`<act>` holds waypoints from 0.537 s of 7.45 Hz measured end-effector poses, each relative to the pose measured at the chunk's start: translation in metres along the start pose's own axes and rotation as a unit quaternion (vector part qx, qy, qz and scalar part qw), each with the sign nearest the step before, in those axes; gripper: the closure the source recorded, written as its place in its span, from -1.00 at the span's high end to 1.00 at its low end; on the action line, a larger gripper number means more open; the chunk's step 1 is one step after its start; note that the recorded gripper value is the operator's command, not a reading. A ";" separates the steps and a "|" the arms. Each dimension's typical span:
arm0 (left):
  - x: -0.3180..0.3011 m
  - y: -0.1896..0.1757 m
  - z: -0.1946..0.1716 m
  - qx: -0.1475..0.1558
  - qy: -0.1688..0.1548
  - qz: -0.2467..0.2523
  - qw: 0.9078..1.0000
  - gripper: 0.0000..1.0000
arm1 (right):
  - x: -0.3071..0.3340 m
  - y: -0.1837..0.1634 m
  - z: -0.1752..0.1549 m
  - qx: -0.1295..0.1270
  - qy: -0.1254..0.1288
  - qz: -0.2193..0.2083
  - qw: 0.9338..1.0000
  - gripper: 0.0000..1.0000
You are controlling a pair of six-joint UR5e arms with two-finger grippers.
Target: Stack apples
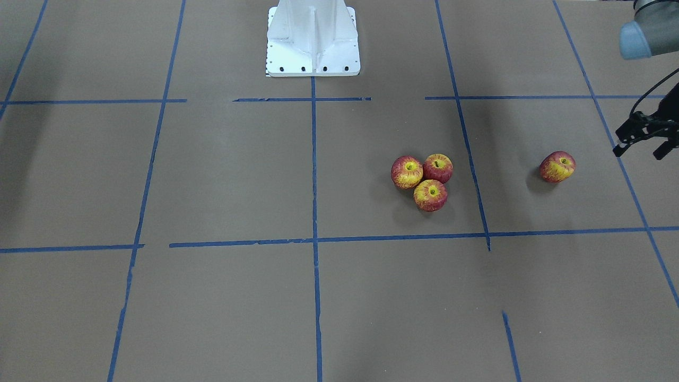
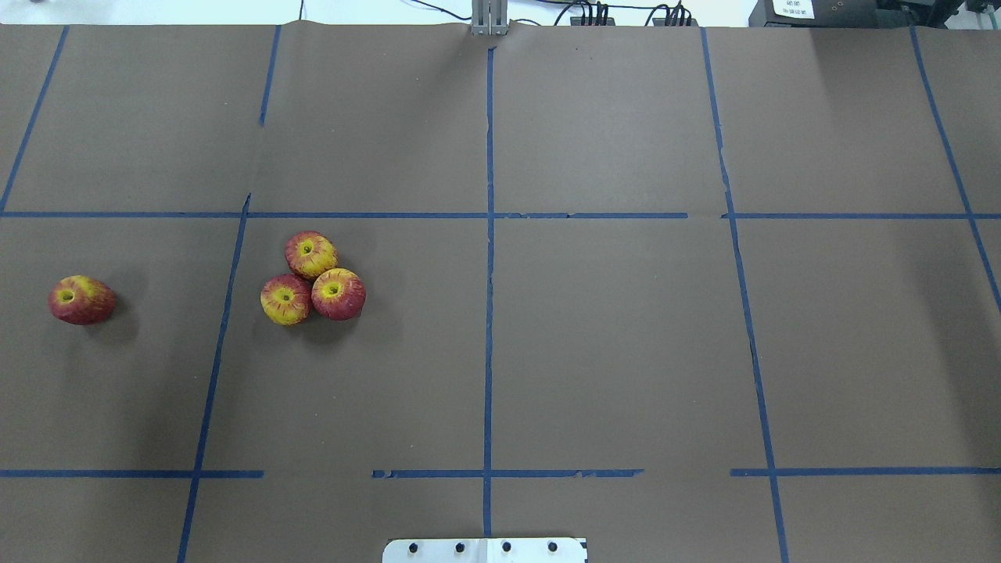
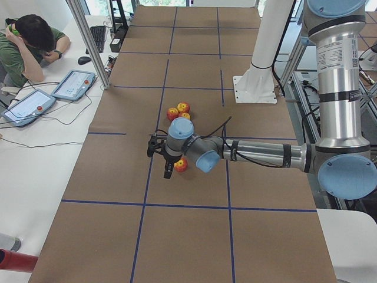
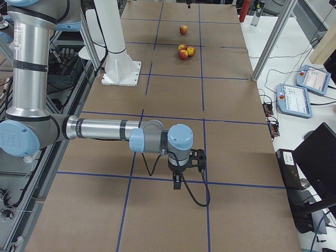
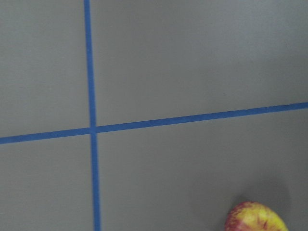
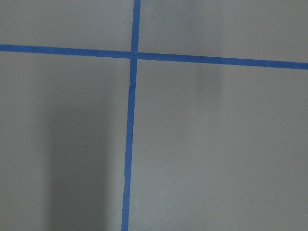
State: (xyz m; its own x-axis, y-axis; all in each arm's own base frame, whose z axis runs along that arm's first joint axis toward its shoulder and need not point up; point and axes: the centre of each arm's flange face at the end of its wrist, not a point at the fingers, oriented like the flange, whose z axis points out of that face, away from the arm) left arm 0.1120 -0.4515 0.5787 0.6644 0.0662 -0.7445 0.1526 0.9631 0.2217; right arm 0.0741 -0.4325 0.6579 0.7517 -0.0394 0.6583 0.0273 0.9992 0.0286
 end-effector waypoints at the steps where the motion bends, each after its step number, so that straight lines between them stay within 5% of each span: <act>1: 0.024 0.011 0.021 0.003 0.003 -0.015 1.000 1.00 | 0.000 0.000 0.000 0.000 0.000 0.000 1.000 1.00; 4: 0.049 0.038 0.066 0.009 0.007 -0.031 0.999 1.00 | 0.000 0.000 0.000 0.000 0.000 0.000 1.000 1.00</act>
State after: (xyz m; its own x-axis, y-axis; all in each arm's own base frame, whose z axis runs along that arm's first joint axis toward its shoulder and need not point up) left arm 0.1985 -0.4292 0.5924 0.6423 0.0106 -0.7664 0.2068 0.9604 0.1866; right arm 0.0741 -0.4325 0.6579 0.7517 -0.0393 0.6583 0.0273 0.9992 0.0286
